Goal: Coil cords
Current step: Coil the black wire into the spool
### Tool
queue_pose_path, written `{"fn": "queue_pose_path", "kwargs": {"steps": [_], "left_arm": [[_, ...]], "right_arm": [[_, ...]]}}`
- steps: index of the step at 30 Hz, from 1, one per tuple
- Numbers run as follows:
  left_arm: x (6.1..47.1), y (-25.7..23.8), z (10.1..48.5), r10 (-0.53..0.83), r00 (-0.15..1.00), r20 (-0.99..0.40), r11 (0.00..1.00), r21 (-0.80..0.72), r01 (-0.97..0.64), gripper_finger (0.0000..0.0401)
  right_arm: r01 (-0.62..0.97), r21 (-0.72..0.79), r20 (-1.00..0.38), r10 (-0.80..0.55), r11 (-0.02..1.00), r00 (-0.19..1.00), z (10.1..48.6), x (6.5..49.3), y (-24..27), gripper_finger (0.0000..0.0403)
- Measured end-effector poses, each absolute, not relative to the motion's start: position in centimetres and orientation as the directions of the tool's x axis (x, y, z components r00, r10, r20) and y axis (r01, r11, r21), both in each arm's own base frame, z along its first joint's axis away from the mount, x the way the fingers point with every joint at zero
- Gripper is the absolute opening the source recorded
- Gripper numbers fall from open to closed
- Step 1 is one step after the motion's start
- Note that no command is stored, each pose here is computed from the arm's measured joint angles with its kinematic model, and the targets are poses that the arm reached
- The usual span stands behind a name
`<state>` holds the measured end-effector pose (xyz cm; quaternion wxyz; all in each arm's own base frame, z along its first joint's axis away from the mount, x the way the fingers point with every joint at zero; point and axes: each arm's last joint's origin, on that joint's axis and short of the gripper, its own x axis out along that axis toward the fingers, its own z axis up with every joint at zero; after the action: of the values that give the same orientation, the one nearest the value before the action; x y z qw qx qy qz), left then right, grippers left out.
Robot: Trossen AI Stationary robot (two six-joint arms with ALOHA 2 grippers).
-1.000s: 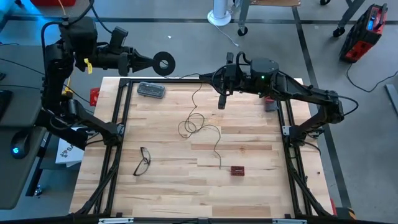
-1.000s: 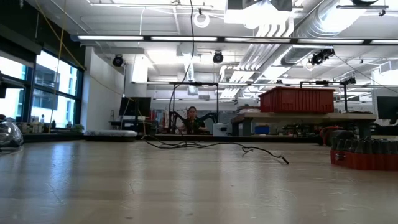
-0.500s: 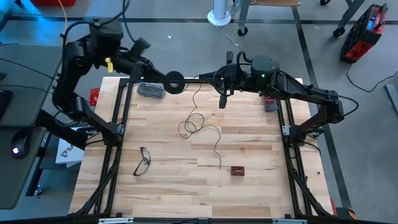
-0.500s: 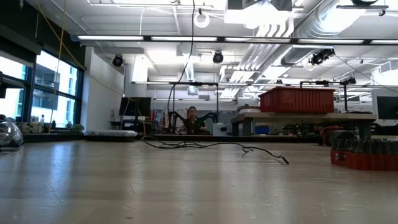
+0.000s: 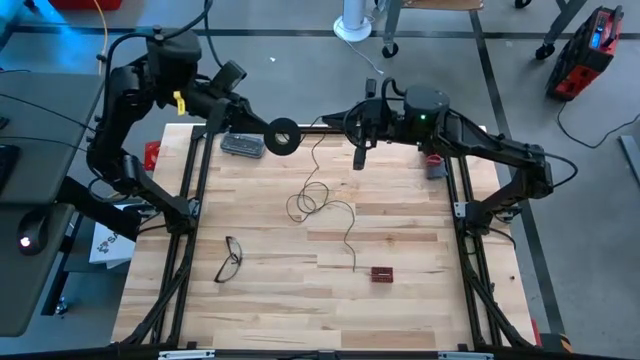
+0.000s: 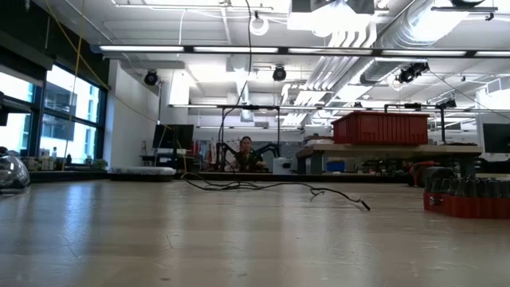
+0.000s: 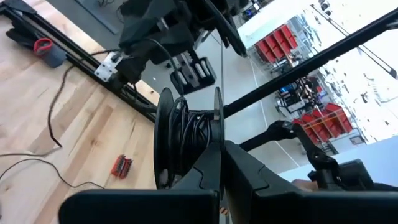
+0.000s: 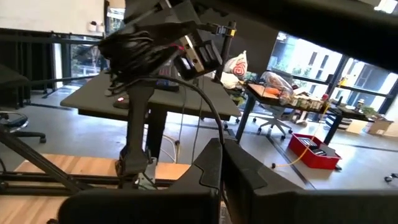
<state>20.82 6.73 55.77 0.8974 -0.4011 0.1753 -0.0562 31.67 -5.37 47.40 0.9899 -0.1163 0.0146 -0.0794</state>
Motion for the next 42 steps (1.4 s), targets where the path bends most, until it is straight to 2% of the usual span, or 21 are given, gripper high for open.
{"fn": "queue_pose_path", "kwargs": {"steps": [11, 21, 26, 36, 39, 42], "left_arm": [[22.2, 5.8, 55.6, -0.310, 0.915, -0.260, 0.648, -0.761, 0.003, 0.0000], [26.8, 5.5, 55.4, -0.497, 0.856, -0.144, 0.560, -0.807, 0.189, 0.0000], [29.5, 5.9, 54.8, -0.554, 0.826, -0.102, 0.516, -0.821, 0.245, 0.0000], [32.5, 6.1, 54.7, -0.636, 0.772, -0.001, 0.442, -0.820, 0.364, 0.0000], [33.0, 6.0, 55.1, -0.656, 0.753, 0.047, 0.414, -0.812, 0.411, 0.0000], [32.9, 6.0, 55.8, -0.660, 0.745, 0.096, 0.399, -0.796, 0.456, 0.0000]], "right_arm": [[0.116, -0.210, 0.060, -0.106, 0.971, 0.993, 48.1, 31.6, -5.7, 0.0000], [0.073, -0.212, 0.117, -0.048, 0.975, 0.992, 48.6, 31.7, -5.5, 0.0000], [0.045, -0.201, 0.164, -0.011, 0.978, 0.986, 49.0, 31.8, -4.8, 0.0000], [-0.051, -0.165, 0.162, 0.078, 0.985, 0.984, 49.0, 32.0, -2.7, 0.0000], [-0.060, -0.115, 0.161, 0.079, 0.991, 0.984, 49.0, 32.0, -2.6, 0.0010], [-0.055, -0.093, 0.161, 0.069, 0.994, 0.985, 49.0, 32.1, -2.6, 0.0037]]}}
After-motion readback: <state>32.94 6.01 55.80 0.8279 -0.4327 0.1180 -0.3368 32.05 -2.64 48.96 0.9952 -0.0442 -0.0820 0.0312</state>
